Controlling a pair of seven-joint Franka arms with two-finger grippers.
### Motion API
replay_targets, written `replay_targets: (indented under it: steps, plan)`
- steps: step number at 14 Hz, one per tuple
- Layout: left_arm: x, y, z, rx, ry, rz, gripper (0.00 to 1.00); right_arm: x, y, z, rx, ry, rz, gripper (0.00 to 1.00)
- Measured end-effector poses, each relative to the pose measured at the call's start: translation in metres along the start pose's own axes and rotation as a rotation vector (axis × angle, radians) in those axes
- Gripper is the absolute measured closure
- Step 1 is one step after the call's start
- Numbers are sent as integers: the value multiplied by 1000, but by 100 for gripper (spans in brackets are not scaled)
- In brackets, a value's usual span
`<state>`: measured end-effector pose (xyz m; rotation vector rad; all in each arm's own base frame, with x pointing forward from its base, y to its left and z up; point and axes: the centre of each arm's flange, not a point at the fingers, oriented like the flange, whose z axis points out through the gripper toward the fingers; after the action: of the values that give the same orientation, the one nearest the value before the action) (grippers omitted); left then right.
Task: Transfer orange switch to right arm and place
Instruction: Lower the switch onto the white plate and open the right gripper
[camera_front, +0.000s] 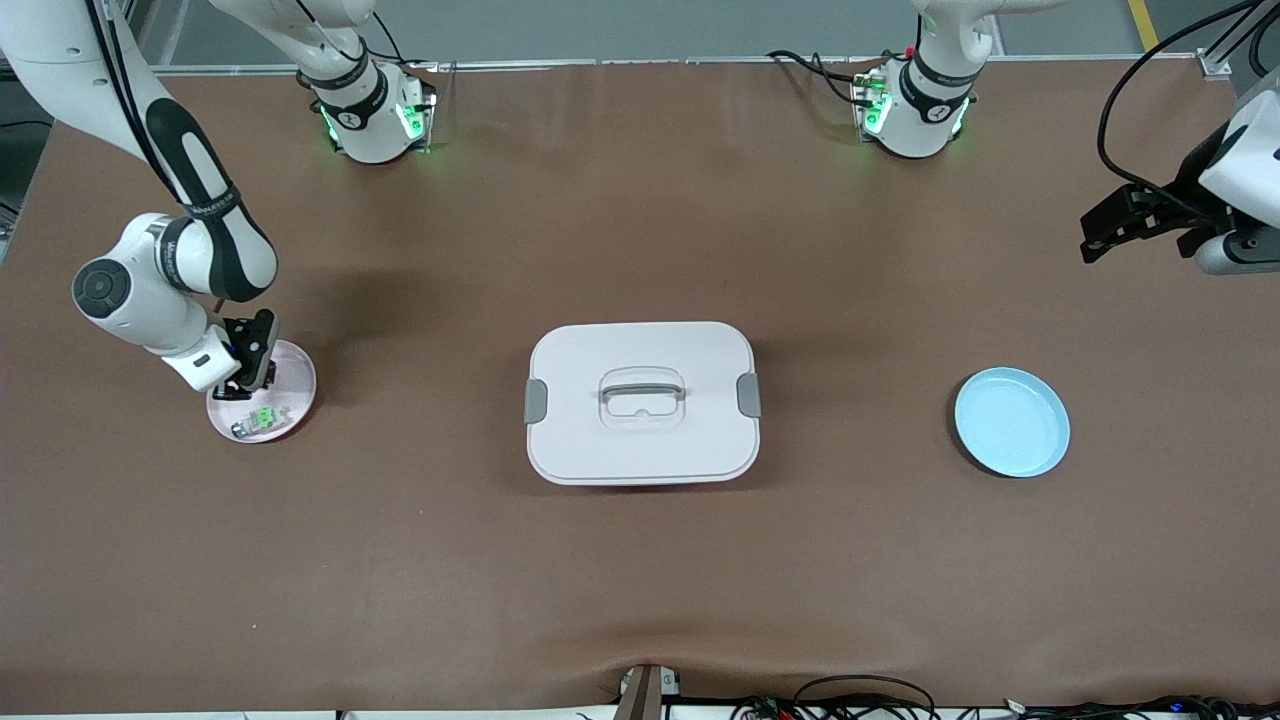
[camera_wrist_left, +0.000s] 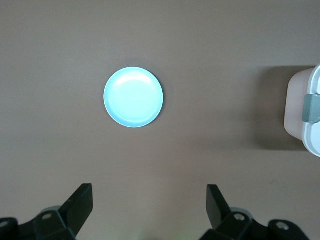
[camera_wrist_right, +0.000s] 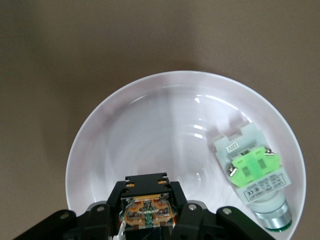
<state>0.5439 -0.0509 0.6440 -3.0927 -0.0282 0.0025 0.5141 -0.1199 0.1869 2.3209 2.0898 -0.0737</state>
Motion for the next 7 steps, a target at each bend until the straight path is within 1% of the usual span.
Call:
replay_targets:
  steps: [3,4,5,7]
  plan:
    - [0,0,0,0,0,0,0,0,0,0,-4,0,0,58]
    - [0,0,0,0,0,0,0,0,1,0,-6,0,0,52]
    - [0,0,0,0,0,0,0,0,1,0,-7,-1,0,43]
    - [0,0,0,0,0,0,0,0,1,-1,-9,-1,0,21]
